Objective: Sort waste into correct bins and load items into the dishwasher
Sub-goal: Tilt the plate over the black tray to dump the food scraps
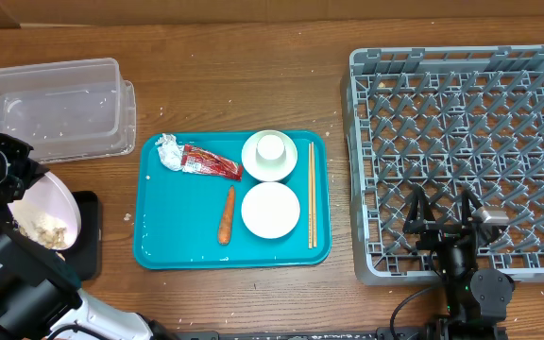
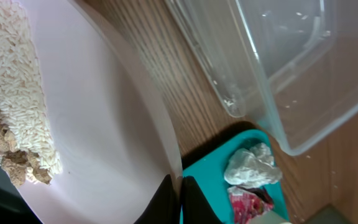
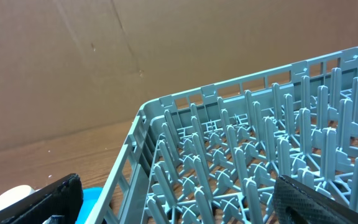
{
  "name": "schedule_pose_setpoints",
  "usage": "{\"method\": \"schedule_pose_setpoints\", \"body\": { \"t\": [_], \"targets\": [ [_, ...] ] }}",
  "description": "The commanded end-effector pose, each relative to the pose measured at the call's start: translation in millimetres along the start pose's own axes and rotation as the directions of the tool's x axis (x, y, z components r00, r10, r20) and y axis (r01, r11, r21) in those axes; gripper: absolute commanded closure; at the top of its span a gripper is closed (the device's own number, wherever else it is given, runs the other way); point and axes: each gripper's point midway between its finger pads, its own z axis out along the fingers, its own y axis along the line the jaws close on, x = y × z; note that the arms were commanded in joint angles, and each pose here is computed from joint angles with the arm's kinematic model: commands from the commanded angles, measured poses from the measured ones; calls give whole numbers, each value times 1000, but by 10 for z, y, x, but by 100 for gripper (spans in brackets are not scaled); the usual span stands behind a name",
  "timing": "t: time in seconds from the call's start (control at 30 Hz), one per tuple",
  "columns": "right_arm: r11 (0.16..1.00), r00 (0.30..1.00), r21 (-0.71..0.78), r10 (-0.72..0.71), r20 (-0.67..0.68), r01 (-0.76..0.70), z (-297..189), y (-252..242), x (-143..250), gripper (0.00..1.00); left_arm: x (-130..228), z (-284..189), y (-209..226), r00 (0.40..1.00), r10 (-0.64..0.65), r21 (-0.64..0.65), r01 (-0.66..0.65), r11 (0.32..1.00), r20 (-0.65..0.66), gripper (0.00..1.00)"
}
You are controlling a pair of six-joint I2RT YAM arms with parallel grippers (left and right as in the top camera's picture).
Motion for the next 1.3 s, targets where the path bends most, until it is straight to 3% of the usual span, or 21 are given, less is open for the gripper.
{"method": "schedule_pose_setpoints", "body": {
  "t": [0.0,0.1,0.37,0.7,0.83,0.93,1.07,1.27],
  "targets": [
    [1000,1000,9,-7,10,7,-1,-24,4,0,-60,-111,-116,1000,26,113,-25,993,-4,96],
    [1000,1000,9,-7,10,7,-1,-24,4,0,-59,-189,-155,999,19,207,-13,978,-27,96],
    [1000,1000,9,-8,10,8,-1,-24,4,0,-155,-342,162,995,-89,229,94,969,-35,96],
    [1000,1000,9,-8,10,8,-1,-24,4,0,-197,-565,111,997,-69,417,80,905,-42,96],
    [1000,1000,9,-7,10,7,-1,-24,4,0,-273,-583,217,991,-132,399,134,907,-34,96],
    [1000,1000,9,-8,10,8,-1,-24,4,0,-228,-662,128,997,-69,476,77,876,-34,96],
    [1000,1000,9,-8,10,8,-1,-24,4,0,-172,-723,112,993,-93,513,118,850,-74,96],
    [1000,1000,9,-8,10,8,-1,-24,4,0,-248,-746,245,992,-115,498,121,859,-43,96]
  ]
}}
